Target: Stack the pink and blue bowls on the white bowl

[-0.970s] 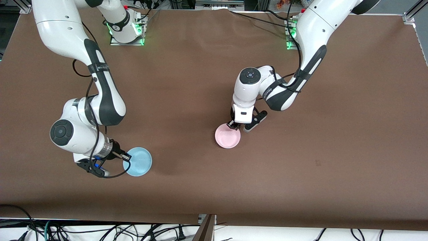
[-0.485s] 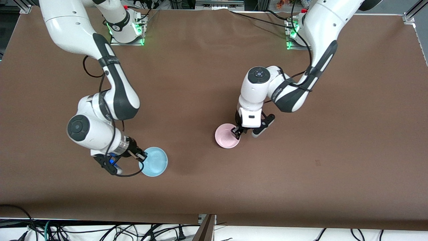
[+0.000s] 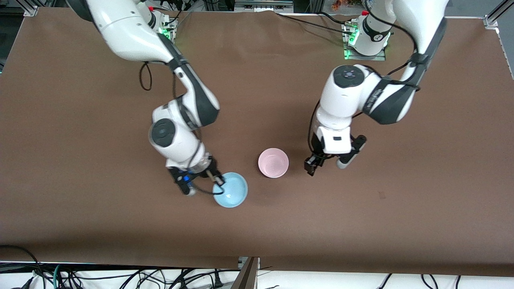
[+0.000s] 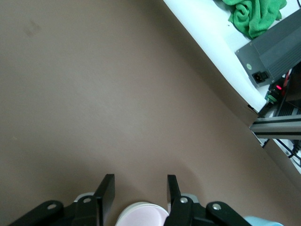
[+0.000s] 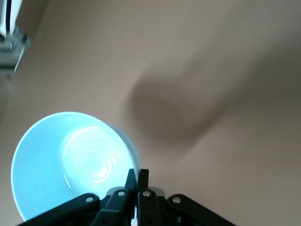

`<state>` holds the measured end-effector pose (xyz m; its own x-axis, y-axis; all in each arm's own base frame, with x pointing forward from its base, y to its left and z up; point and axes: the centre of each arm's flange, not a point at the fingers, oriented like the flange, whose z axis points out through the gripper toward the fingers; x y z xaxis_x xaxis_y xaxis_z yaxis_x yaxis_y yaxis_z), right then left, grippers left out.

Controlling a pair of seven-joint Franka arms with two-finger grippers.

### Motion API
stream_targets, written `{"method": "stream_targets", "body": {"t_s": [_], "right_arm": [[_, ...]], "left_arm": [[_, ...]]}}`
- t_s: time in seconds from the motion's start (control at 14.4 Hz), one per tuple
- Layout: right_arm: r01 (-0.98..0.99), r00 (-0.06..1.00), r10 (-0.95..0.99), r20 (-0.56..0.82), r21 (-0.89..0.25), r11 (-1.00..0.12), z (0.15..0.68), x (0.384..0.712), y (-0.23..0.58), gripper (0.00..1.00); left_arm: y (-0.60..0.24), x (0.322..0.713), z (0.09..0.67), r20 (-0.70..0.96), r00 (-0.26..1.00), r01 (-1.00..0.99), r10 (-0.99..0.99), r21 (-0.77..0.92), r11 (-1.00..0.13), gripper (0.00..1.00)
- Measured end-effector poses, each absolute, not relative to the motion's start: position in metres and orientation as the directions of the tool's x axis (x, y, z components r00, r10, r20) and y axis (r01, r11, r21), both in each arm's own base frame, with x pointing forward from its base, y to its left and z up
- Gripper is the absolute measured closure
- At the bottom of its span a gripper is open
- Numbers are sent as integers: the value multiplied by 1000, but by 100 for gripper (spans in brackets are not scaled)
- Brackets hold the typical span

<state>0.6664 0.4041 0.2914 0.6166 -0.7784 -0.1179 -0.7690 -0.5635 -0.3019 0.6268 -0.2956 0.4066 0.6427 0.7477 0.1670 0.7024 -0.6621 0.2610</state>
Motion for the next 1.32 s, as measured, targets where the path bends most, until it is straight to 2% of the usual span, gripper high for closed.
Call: {"method": "stream_targets", "body": {"t_s": [0.35,0.55,0.76,1.32], "right_arm": [[-808,557,-814,-165,-335,-485,278,633,490,97],[-799,567,-811,-143,-332,-501,279,618,511,97],[-798,581,-806,-114,-273,-537,272,604,520,97],[-805,584,-804,-111,-210,-555,272,594,525,97]], "left_arm": [[-168,667,508,78,781,609,620,128,-783,44],[-81,678,526,60,854,508,517,120,-853,40],[-10,673,535,33,913,400,407,132,-907,35],[-6,666,537,17,939,339,343,120,-933,34]]}}
